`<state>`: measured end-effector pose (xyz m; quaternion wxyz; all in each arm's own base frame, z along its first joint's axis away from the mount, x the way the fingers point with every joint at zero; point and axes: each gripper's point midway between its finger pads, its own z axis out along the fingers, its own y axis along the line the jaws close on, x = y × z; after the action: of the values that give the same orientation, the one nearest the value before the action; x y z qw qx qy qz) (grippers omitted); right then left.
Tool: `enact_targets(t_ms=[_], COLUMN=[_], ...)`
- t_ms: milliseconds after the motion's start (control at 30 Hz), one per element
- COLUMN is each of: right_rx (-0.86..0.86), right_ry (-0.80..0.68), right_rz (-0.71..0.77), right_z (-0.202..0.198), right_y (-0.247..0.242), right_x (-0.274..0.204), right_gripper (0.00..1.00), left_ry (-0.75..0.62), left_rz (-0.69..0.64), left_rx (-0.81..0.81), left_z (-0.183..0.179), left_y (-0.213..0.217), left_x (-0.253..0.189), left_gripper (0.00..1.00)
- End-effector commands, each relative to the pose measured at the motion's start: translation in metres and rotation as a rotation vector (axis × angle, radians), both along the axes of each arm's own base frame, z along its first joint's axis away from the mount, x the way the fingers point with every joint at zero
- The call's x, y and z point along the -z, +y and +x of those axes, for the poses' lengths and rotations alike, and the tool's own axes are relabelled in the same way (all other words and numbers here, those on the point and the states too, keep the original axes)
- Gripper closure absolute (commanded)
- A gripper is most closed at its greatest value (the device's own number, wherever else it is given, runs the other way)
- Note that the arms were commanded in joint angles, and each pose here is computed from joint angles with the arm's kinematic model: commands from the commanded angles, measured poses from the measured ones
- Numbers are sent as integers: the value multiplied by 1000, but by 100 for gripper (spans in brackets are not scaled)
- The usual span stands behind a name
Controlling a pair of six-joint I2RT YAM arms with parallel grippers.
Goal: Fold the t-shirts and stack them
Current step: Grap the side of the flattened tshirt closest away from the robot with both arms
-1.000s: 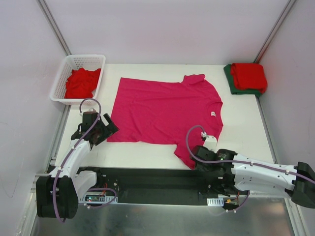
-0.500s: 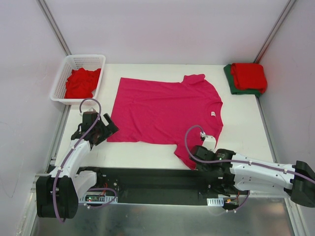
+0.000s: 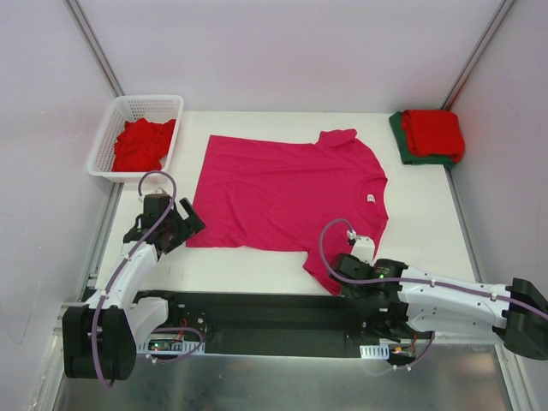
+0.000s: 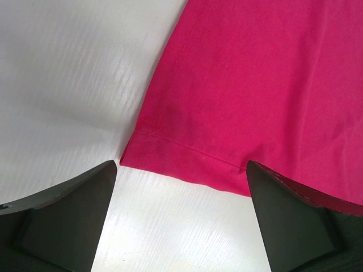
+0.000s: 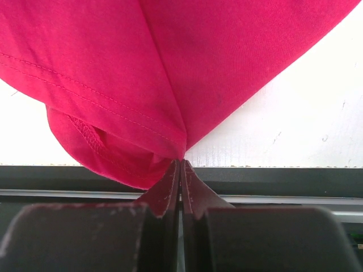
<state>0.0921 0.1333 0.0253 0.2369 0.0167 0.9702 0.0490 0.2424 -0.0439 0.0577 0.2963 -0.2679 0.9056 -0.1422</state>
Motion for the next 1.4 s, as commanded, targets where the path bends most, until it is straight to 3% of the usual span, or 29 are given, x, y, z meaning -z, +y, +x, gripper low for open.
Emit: enact_targets(t_ms=[0, 233, 367, 767, 1133, 1233, 1267, 1367], right_rx=[-7, -11, -15, -21, -16, -17, -14, -17], right_ry=[-16, -23, -24, -24, -25, -23, -25, -24], right_rz=[7, 13, 12, 11, 5, -3, 2, -1], right_z=[3, 4, 5, 5, 5, 5, 5, 5], right_y=[4, 6, 7, 8, 6, 4, 5, 5], right_x=[-6, -9, -9, -11, -11, -10, -11, -10], right_gripper=[99, 99, 99, 99, 99, 99, 99, 99], left_ry=[31, 110, 114, 98, 96, 98, 96, 93], left_rz=[20, -8, 3, 100, 73, 71, 70, 70], left_rx=[-40, -96, -113, -137, -116, -111, -110, -109], left_z=[-3, -26, -31, -17, -4, -4, -4, -4], left_y=[7, 7, 10, 27, 21, 21, 20, 20], left_x=[2, 29, 35, 27, 30, 30, 30, 29], left_gripper=[3, 20, 35, 41, 45, 57, 71, 84])
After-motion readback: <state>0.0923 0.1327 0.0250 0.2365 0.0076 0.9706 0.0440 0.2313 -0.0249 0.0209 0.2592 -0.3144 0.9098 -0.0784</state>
